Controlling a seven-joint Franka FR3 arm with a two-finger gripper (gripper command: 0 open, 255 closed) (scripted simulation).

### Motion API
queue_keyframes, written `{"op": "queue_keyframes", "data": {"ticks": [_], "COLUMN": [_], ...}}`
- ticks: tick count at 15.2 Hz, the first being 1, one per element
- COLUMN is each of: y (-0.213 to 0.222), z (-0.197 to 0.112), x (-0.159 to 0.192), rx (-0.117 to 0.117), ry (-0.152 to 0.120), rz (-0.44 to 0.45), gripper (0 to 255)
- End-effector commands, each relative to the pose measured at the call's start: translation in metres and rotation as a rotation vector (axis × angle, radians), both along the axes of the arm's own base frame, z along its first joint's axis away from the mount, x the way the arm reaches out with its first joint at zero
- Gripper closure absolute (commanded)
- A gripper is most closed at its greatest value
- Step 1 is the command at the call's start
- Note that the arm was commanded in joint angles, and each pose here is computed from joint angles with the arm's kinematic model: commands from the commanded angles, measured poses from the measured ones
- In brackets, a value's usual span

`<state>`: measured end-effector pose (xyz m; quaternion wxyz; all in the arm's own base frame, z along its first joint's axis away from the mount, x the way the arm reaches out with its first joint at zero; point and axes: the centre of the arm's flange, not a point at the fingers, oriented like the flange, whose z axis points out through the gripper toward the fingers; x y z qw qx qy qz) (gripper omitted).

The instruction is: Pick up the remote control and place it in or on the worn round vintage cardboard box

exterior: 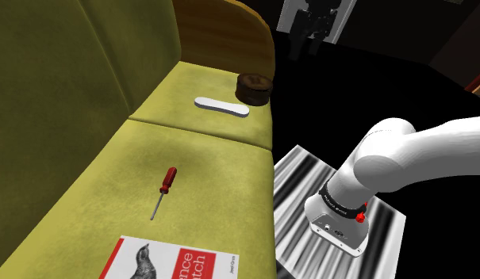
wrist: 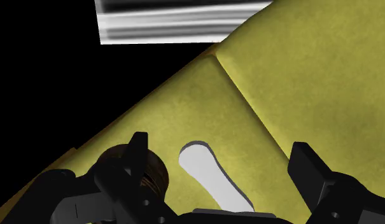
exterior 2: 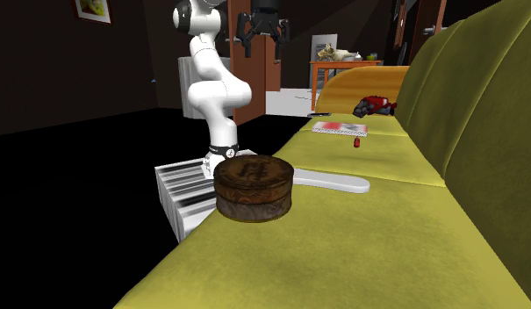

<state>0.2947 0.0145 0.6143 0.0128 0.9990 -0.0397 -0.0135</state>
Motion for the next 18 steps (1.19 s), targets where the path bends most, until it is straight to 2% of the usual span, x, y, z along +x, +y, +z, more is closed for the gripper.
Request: {"op": "queue_keyframes", "data": {"ticks": [1, 18], "y": [0.0, -0.006], "z": [0.0, -0.162], "x": [0.0, 0.15], "rx": [0.0, 0.01], "ry": [0.0, -0.013], "rz": [0.0, 0.447], "gripper": [0, 0]}}
